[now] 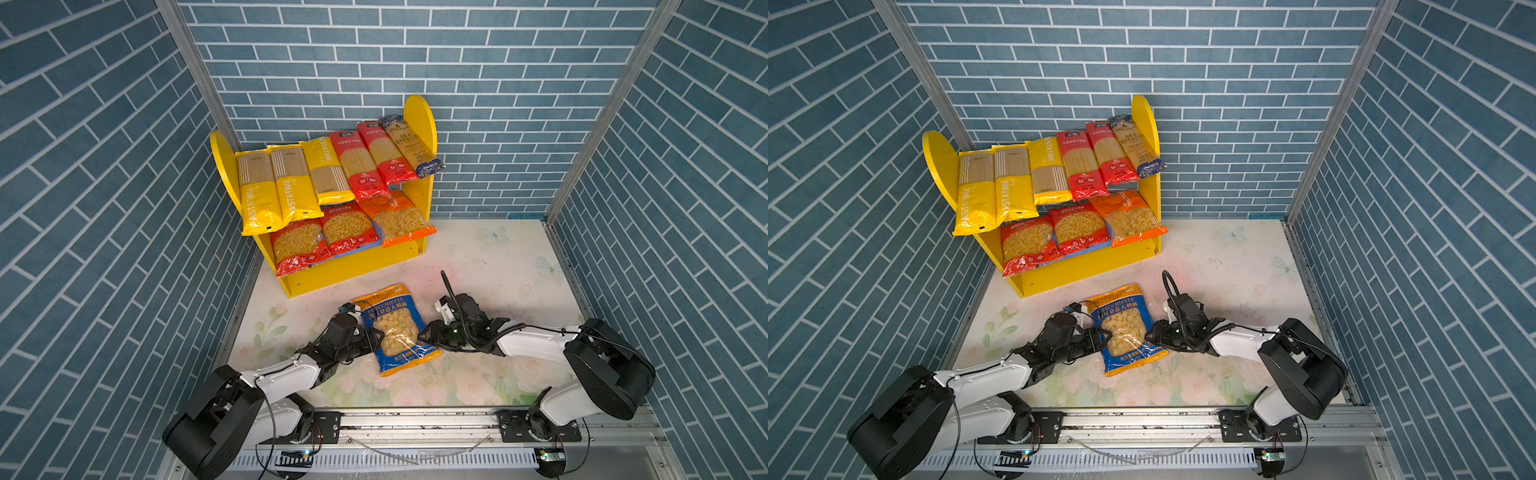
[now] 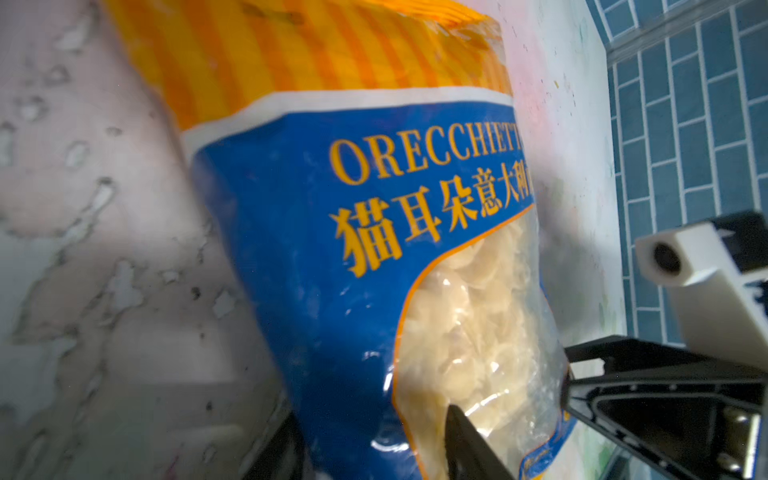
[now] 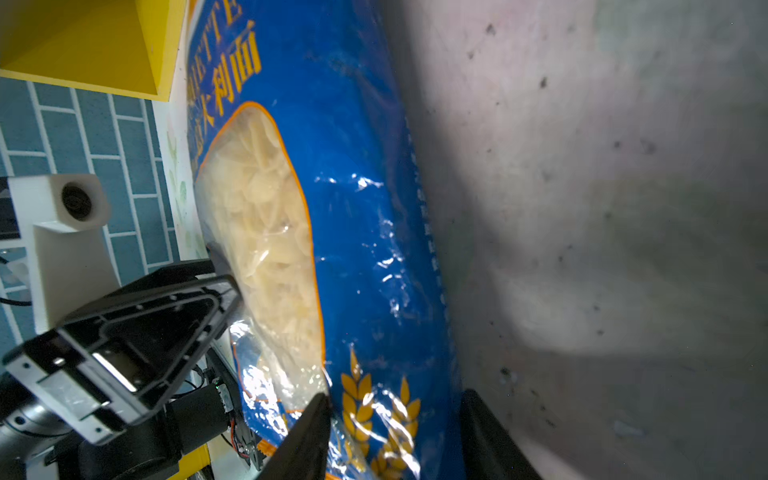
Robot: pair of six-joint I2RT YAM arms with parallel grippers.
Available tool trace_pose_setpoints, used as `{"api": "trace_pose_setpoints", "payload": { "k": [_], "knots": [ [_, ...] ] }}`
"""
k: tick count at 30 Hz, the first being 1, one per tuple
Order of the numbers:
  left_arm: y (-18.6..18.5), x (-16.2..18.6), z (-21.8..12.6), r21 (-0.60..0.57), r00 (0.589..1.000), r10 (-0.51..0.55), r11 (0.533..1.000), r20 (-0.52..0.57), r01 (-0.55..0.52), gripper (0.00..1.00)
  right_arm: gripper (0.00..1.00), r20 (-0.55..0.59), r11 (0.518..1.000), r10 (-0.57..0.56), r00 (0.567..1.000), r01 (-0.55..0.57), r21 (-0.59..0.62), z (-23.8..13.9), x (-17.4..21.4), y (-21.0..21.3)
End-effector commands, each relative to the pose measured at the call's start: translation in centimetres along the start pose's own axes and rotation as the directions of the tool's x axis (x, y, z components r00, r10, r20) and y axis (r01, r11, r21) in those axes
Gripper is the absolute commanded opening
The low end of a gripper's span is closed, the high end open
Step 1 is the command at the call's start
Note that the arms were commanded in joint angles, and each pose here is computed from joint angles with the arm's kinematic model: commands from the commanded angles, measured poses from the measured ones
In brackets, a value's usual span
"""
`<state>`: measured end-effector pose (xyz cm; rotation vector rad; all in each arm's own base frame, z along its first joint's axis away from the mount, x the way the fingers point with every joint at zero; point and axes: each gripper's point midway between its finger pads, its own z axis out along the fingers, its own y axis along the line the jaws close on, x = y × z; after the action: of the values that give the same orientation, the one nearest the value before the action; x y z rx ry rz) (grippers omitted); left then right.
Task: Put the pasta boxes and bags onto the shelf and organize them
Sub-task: 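Lift the orecchiette bag with both grippers toward the space under the blue shelf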
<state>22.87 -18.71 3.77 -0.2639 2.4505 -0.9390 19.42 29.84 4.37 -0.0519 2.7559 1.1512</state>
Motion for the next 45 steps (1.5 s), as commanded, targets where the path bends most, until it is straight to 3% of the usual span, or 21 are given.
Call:
{"api": "trace_pose_setpoints", "payload": {
  "k": [1, 13, 18, 23, 28, 45],
  "knots": [
    [0.9, 0.2, -0.7, -0.024, 1.0, 0.008, 1.0, -0.01, -0.008, 0.6, 0.52, -0.006, 1.0, 0.026, 1.0, -0.026, -0.003, -0.4, 0.8, -0.2],
    [1.3, -0.6, -0.1, -0.013, 1.0, 0.001, 1.0, -0.005, -0.001, 0.57, 0.52, -0.022, 0.999, 0.015, 1.0, -0.016, -0.033, 0.6, 1.4, 1.1],
    [0.9, -0.3, 0.8, 0.026, 1.0, -0.022, 0.999, -0.022, 0.022, 0.46, 0.36, 0.001, 0.999, 0.013, 1.0, -0.013, -0.03, 0.8, 1.0, 1.2],
    [0.2, -0.5, 0.8, 0.059, 1.0, -0.018, 0.998, -0.018, 0.019, 0.25, 0.18, 0.033, 1.0, 0.003, 0.999, -0.002, -0.029, 0.7, 0.3, 1.5],
    [-0.6, -0.9, 0.4, 0.078, 1.0, 0.002, 0.997, -0.011, -0.001, 0.13, 0.08, 0.059, 0.999, -0.014, 0.998, 0.017, -0.051, 0.5, -0.3, 2.3],
    [-3.1, -2.4, -2.0, 0.121, 0.996, 0.081, 0.989, 0.045, -0.086, 0.06, 0.05, 0.139, 0.988, -0.098, 0.986, 0.113, -0.109, -0.8, -2.0, 5.1]
  ]
}}
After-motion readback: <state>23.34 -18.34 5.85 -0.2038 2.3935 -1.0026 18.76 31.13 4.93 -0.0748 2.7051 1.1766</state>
